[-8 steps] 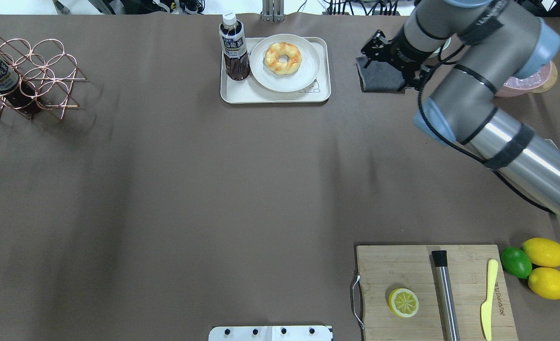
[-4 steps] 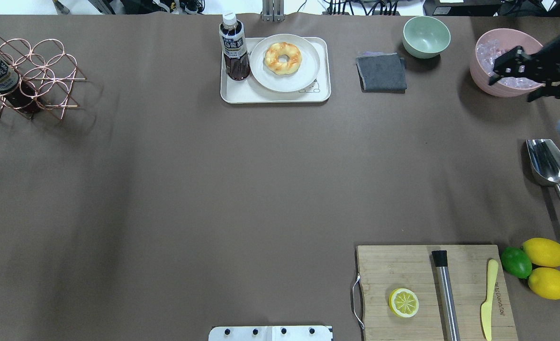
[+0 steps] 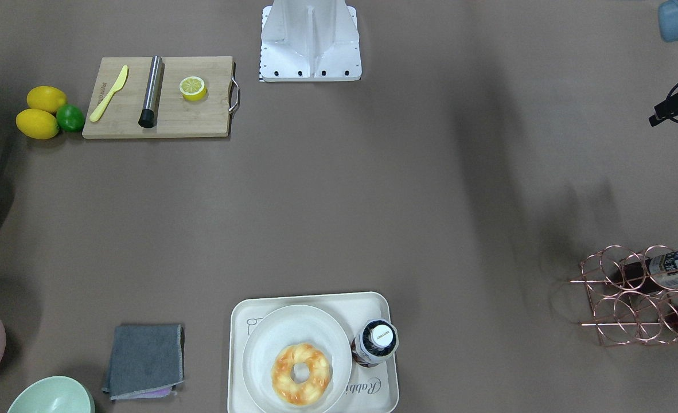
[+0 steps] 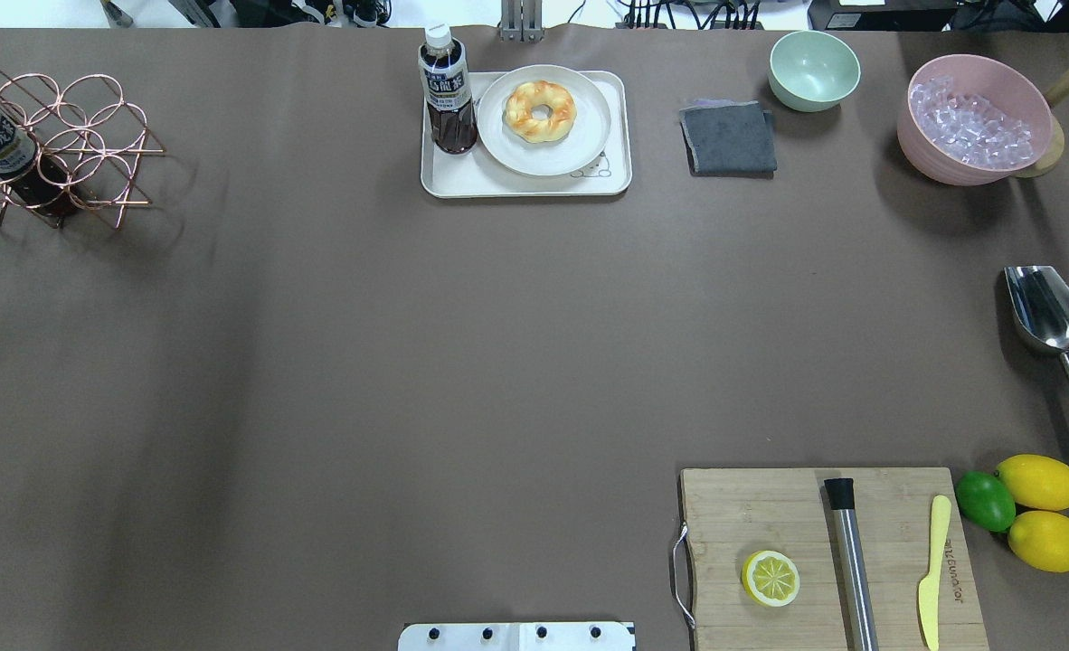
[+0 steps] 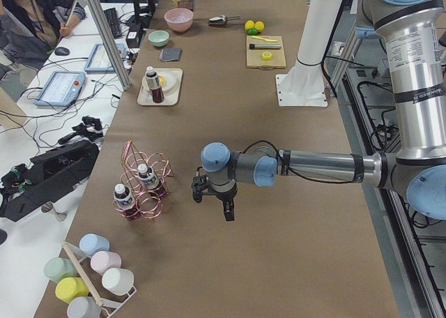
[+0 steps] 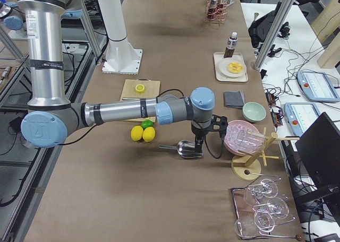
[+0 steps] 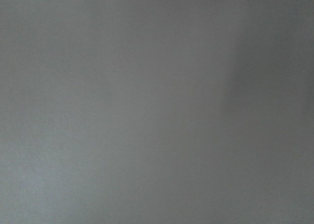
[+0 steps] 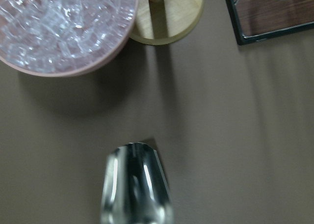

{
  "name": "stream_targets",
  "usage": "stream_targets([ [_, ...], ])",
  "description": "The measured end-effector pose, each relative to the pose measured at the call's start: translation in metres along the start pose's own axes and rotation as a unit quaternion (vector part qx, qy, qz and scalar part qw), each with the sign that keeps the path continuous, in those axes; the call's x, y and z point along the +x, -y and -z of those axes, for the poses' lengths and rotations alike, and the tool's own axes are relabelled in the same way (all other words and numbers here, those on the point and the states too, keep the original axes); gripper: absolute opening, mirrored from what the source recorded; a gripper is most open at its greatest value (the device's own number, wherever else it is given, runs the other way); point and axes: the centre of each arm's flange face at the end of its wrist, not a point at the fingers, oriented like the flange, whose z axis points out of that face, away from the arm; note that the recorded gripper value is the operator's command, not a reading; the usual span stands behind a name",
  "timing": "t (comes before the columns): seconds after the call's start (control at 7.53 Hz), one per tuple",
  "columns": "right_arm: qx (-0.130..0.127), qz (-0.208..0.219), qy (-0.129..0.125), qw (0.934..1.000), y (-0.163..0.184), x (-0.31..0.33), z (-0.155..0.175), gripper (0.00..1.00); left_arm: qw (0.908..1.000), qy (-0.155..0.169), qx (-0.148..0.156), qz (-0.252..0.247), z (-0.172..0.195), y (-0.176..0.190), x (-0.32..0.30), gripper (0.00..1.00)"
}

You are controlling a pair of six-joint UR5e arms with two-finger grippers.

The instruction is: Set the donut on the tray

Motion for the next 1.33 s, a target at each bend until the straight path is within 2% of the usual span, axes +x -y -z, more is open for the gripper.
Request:
stream_targets([
  [0.13, -0.013, 0.032, -0.015, 0.9993, -0.005, 0.034, 0.004, 1.0, 1.0, 0.0, 0.0, 0.0, 0.0, 0.0, 0.0, 0.98],
  [0.4, -0.03, 0.061, -0.029, 0.9972, -0.012, 0.066, 0.007, 1.0, 1.0, 0.0, 0.0, 0.0, -0.001, 0.0, -0.001, 0.98],
  [1.33, -0.054, 0.047, -0.041, 0.9966, -0.043, 0.095, -0.011, 1.0, 1.0, 0.002, -0.008, -0.004, -0.007, -0.002, 0.003, 0.98],
])
